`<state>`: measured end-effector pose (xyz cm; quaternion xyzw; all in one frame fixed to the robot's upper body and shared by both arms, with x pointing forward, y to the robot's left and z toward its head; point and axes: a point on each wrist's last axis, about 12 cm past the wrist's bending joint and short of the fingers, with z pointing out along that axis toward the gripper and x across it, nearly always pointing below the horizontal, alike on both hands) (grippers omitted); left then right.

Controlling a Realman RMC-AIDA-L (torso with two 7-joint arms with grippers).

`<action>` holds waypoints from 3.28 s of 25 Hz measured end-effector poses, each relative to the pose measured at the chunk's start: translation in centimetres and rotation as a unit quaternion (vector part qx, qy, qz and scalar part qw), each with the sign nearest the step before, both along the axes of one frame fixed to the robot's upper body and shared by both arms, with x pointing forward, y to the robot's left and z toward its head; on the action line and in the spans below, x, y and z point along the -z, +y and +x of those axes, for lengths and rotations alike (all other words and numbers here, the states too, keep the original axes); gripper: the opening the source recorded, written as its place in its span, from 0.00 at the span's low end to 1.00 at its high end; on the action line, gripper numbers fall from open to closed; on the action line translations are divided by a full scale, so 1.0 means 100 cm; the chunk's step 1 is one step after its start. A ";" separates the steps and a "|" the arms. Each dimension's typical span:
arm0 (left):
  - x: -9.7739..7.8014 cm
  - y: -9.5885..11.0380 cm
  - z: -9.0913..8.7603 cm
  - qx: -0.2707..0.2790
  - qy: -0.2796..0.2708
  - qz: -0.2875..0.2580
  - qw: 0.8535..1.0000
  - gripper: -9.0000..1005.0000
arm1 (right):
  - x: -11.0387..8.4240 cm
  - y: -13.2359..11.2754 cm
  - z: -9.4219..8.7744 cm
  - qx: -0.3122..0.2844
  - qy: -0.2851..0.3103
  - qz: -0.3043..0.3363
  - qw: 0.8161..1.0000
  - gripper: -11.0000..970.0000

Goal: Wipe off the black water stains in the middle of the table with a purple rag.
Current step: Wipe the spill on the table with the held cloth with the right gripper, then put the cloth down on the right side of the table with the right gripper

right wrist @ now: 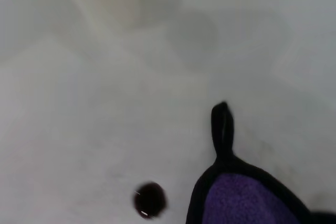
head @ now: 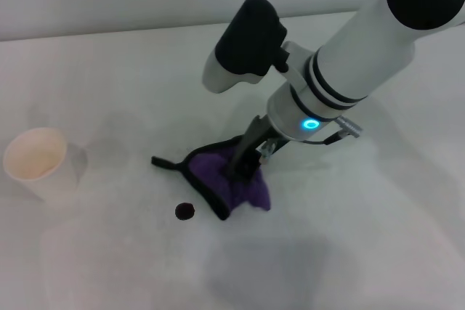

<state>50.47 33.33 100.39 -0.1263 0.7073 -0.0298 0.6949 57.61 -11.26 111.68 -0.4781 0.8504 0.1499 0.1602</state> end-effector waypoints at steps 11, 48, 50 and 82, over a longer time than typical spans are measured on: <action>-0.001 -0.001 0.002 0.001 -0.003 0.000 1.000 0.89 | -0.003 0.022 -0.014 -0.054 0.004 0.046 0.997 0.08; -0.005 -0.004 0.010 0.008 -0.010 0.000 1.000 0.89 | 0.050 0.018 -0.027 -0.041 0.015 0.083 0.996 0.07; -0.006 -0.005 0.011 0.009 -0.011 0.000 1.000 0.89 | 0.050 0.018 -0.030 -0.056 0.032 0.076 0.995 0.07; -0.008 0.005 0.012 0.002 -0.008 0.019 1.000 0.89 | 0.051 -0.060 0.003 0.032 -0.015 0.065 0.997 0.07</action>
